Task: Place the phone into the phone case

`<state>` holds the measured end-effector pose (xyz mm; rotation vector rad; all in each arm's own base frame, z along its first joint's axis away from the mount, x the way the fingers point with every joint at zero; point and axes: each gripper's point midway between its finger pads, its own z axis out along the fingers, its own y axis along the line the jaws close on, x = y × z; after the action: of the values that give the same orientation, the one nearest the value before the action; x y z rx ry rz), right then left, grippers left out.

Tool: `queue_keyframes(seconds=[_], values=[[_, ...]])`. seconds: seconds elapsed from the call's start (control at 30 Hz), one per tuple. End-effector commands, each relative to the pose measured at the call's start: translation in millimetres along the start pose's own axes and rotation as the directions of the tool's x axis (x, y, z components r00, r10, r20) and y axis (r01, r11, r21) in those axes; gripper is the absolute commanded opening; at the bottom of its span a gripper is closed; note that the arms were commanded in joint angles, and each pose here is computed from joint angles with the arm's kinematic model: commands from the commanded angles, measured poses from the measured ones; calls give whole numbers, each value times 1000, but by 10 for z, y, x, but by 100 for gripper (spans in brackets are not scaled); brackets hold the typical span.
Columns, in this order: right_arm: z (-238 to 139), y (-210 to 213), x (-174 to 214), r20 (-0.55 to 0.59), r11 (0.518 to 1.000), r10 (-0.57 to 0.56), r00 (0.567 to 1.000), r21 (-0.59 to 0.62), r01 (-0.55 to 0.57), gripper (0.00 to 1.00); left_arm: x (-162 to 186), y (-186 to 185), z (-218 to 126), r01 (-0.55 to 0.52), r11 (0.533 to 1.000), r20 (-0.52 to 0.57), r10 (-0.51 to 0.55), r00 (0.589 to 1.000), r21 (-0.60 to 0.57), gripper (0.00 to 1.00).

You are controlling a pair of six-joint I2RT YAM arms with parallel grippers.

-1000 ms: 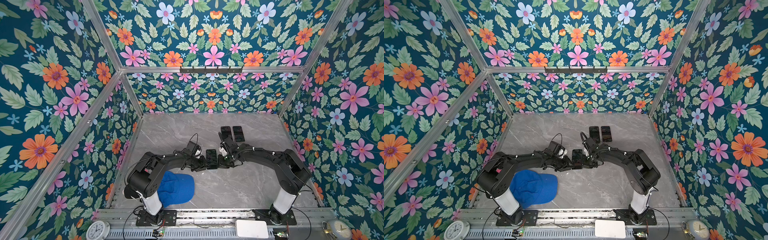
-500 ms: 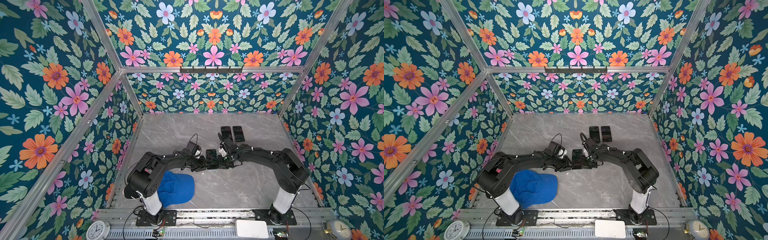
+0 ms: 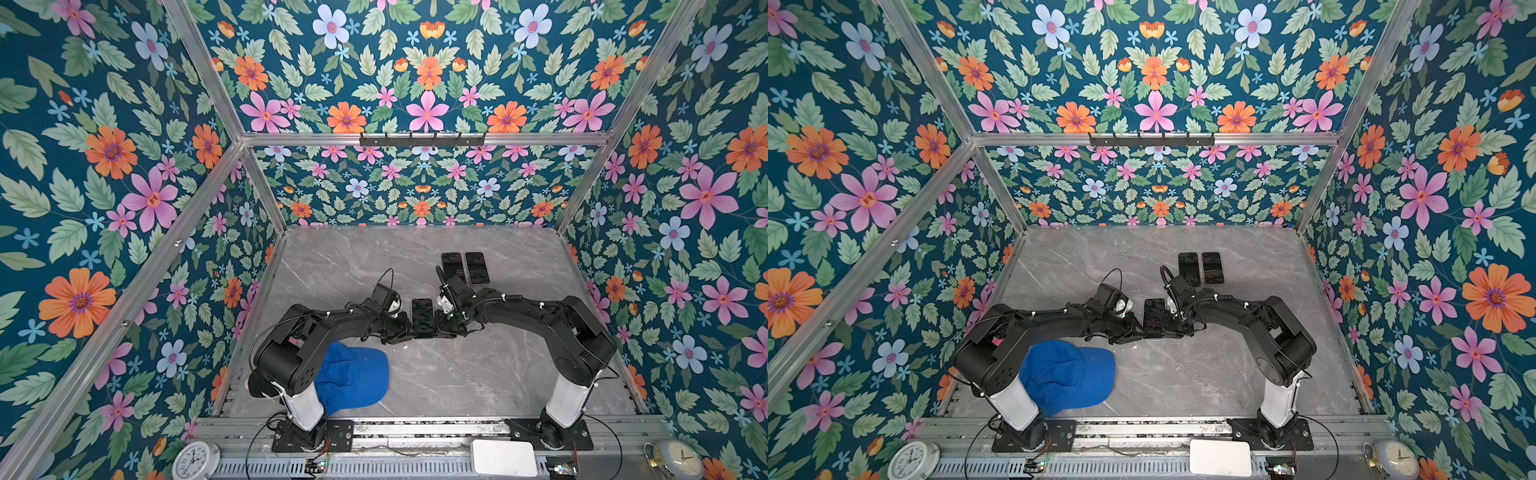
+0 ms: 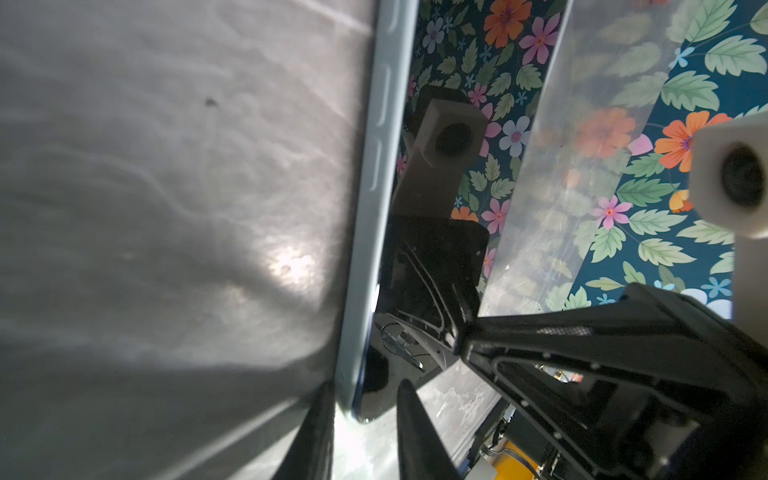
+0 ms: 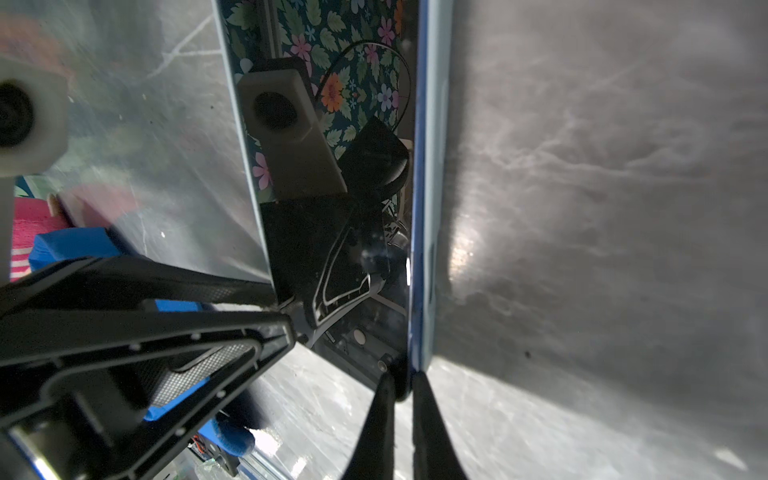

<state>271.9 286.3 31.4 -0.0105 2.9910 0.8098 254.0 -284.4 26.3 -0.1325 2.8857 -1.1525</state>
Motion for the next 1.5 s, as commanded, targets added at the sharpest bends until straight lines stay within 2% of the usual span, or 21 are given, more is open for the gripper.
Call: queue_keyframes(seconds=[0.0,0.37,0.53,0.7,0.83,1.07,1.47], values=[[71,76,18,-14,999,-10,1000,-41,10,9,2,-95,3,-20,999,-3,20,1000,41,27],[65,71,16,-14,999,-10,1000,-33,10,8,-3,-102,-5,-21,999,0,21,1000,45,26],[-119,9,-20,26,998,-38,999,41,37,8,1,-104,-72,-36,999,3,36,999,14,26],[-156,-36,-50,44,996,-48,998,77,45,18,51,24,-115,-53,996,-21,51,998,-70,27],[-104,-42,-48,31,996,-42,999,76,40,23,53,6,-141,-52,996,-23,50,998,-72,32],[-57,-25,-23,20,998,-31,999,50,30,25,93,-21,-107,-45,997,-43,42,998,-56,35],[30,-1,-18,3,1000,-21,1000,21,21,25,122,35,-2,-39,997,-74,34,997,-71,32]])
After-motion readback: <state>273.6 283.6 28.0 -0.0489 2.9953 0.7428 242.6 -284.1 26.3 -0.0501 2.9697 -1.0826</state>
